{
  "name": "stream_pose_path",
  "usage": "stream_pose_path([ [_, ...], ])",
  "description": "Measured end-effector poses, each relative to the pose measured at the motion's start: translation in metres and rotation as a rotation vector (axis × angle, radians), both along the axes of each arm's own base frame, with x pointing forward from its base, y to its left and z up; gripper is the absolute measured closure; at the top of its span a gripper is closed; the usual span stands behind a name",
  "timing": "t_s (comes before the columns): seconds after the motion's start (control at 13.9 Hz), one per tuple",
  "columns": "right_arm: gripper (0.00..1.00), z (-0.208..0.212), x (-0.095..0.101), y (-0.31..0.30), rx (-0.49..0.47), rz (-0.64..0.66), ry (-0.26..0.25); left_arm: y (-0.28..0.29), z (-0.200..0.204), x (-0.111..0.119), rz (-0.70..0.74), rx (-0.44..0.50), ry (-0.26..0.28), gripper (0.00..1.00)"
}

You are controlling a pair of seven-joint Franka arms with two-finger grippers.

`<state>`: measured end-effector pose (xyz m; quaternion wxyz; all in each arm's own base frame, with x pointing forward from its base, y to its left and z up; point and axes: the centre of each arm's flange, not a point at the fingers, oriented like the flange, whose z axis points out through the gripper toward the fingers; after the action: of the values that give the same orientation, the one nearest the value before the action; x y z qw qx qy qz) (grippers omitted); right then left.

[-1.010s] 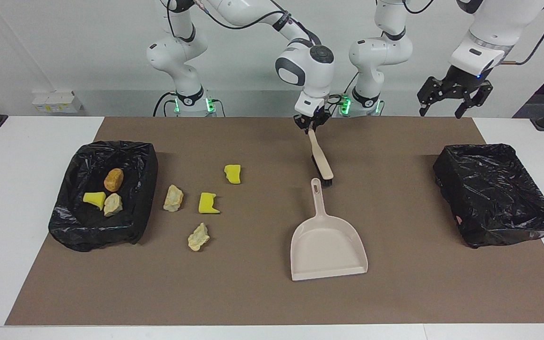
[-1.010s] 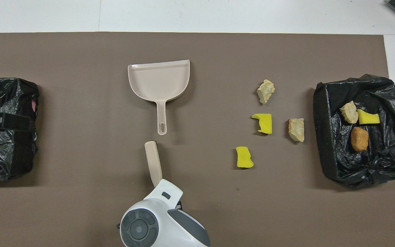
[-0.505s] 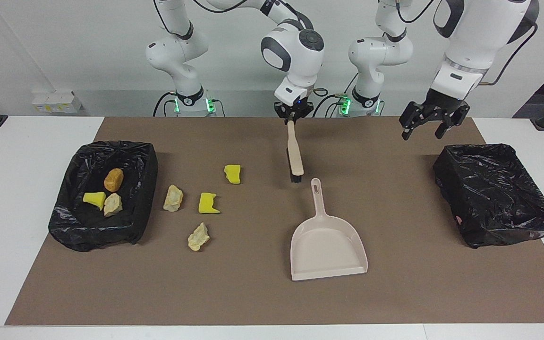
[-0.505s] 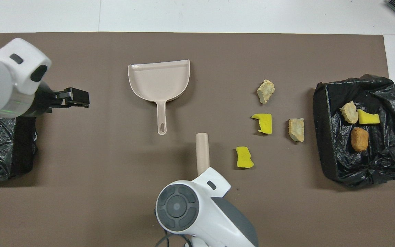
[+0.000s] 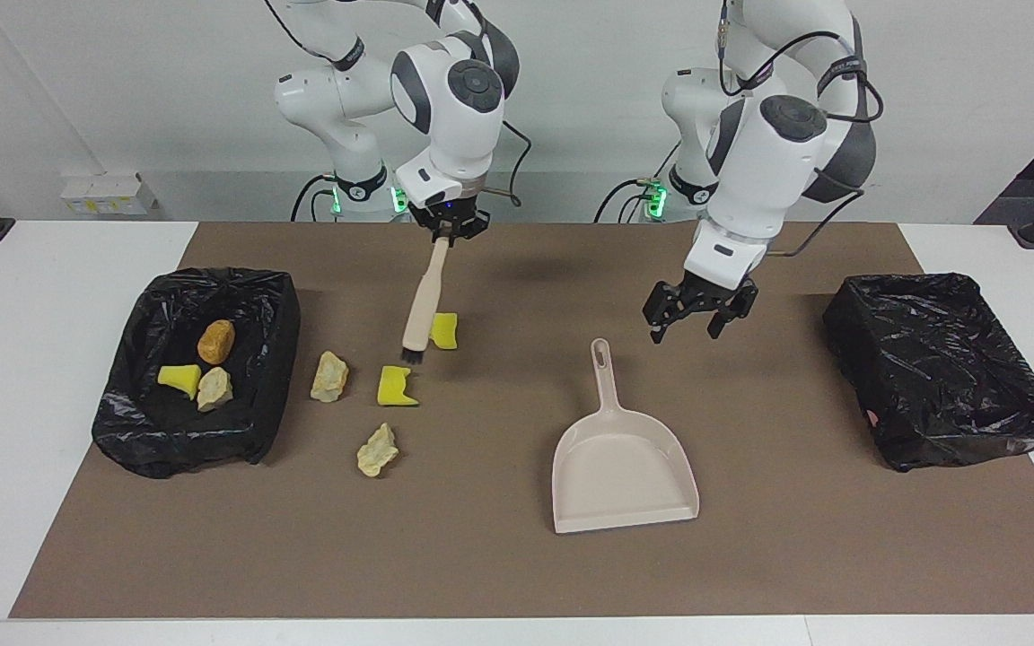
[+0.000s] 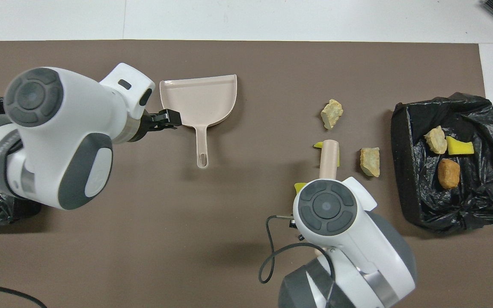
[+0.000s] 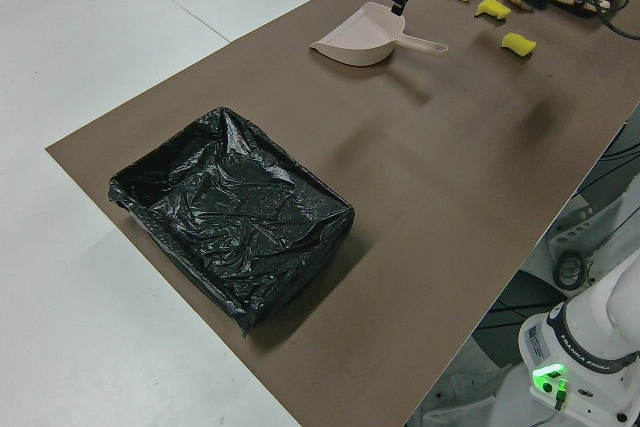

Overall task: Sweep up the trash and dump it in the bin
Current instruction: 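Reach the left gripper to the dustpan while the right gripper takes the brush, then grasp the dustpan with the left gripper while the right gripper lowers the brush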

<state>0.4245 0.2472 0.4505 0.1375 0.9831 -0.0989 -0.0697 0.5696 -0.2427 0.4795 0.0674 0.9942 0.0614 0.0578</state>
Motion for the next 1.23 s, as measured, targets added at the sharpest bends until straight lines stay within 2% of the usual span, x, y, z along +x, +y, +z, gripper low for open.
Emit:
stream_pose_path([
  [0.14, 0.73, -0.010, 0.012, -0.033, -0.058, -0.013, 0.000, -0.028, -0.041, -0.004, -0.012, -0.001, 0.026, 0.00],
  [0.29, 0.73, -0.019, 0.021, -0.062, -0.084, -0.019, 0.020, -0.048, -0.062, -0.007, -0.038, -0.005, 0.028, 0.00],
  [0.65, 0.73, -0.052, 0.025, -0.114, -0.139, 0.038, 0.046, -0.069, -0.085, -0.017, -0.154, 0.011, 0.036, 0.00],
  [0.94, 0.73, -0.081, 0.021, -0.127, -0.169, 0.074, 0.039, -0.072, -0.102, -0.021, -0.217, 0.027, 0.052, 0.00],
  [1.23, 0.73, -0.106, 0.032, -0.125, -0.145, 0.097, 0.032, -0.076, -0.123, -0.019, -0.242, 0.049, 0.061, 0.00],
])
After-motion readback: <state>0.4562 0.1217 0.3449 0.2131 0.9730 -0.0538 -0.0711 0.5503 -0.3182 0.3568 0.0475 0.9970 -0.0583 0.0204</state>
